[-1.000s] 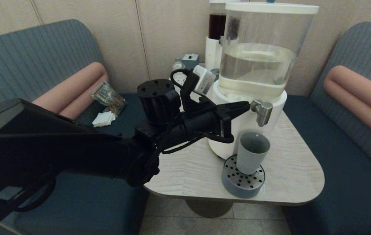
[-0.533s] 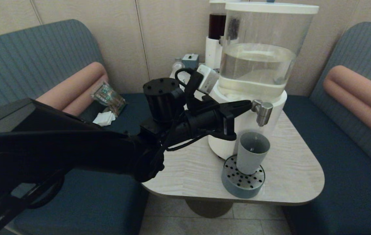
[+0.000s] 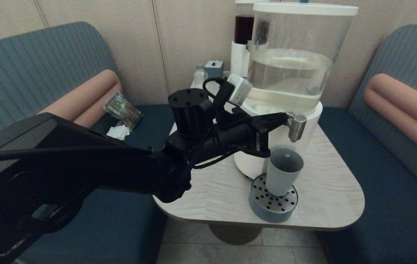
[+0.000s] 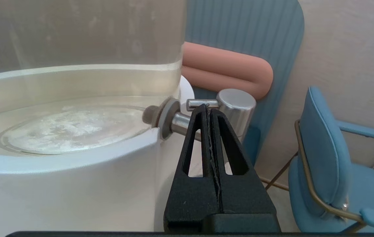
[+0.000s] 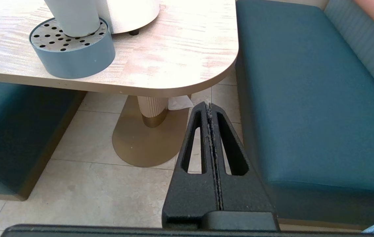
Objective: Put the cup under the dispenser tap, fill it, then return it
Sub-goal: Turn off the faucet
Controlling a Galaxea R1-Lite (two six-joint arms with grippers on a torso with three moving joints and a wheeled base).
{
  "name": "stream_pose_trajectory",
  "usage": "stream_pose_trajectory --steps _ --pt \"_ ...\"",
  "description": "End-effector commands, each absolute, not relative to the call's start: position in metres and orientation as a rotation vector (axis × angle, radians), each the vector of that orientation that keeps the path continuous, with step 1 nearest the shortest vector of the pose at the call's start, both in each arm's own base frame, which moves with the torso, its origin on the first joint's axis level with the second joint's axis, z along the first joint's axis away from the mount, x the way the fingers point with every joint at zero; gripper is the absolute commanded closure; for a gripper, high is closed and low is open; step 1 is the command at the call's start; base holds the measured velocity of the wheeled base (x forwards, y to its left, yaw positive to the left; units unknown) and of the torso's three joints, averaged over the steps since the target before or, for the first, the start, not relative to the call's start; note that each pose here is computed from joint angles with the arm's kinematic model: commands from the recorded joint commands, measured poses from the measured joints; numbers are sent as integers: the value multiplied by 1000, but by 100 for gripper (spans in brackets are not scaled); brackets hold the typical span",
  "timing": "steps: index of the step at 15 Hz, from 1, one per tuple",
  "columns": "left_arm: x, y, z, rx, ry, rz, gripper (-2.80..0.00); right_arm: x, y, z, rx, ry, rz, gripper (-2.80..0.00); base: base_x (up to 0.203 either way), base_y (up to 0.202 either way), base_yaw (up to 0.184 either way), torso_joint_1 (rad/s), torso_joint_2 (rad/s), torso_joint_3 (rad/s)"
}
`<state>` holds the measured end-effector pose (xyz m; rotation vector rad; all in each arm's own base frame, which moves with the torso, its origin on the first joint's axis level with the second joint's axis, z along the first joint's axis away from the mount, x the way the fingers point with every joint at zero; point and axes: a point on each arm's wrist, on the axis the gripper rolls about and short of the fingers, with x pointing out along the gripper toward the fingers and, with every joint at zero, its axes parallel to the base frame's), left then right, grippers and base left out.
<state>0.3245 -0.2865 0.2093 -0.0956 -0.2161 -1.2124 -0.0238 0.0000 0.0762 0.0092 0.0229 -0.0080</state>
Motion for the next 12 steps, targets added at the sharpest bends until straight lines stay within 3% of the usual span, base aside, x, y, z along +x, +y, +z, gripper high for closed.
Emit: stream_pose_trajectory --steps 1,12 --pt "326 -288 210 -97 -227 -1215 0 -24 0 76 9 25 -8 0 0 0 0 0 0 0" --pt "335 -297 207 -96 -227 -1221 0 -24 0 76 9 25 -8 0 0 0 0 0 0 0"
